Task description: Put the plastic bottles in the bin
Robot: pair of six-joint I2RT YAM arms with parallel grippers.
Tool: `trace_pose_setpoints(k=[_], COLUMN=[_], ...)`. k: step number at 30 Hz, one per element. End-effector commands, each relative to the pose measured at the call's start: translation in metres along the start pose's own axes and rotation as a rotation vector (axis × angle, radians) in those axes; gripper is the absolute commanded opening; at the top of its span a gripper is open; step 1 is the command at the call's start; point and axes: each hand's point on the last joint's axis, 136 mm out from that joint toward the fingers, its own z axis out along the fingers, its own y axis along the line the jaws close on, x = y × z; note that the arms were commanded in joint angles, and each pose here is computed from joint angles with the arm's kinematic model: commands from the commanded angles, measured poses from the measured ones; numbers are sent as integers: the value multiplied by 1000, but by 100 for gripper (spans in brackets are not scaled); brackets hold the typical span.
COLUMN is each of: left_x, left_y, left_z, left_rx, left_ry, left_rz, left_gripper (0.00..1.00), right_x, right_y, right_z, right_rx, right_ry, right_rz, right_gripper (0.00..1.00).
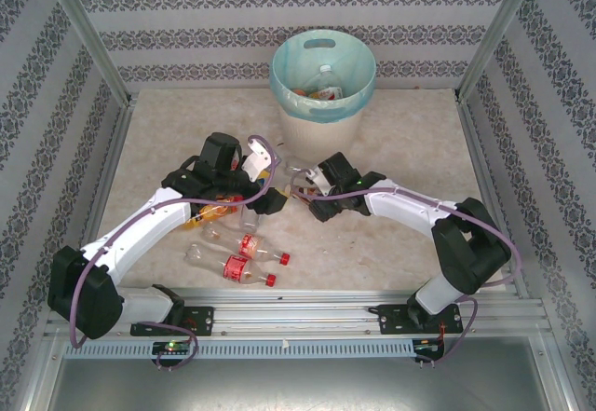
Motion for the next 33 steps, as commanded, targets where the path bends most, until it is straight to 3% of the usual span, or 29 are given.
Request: trace_pose_setpoints(k=[1,16,23,33], left_x=[0,2,-2,-28], left_y=[-4,-2,-2,-3], left_z=[3,1,-1,-22], left_rx=[4,-15,-26,-77], left_ry=[5,14,-3,-92], left_rz=[39,49,67,111], left_gripper=[92,93,93,92], right_x=[17,19,15,3], right_y=[7,9,18,42], right_z=[10,22,6,-34], right_rx=[-23,-15,-30,-108], right_ry=[78,144,107,0], right_rz=[-20,-41,-66,-120], right_gripper=[71,65,52,49])
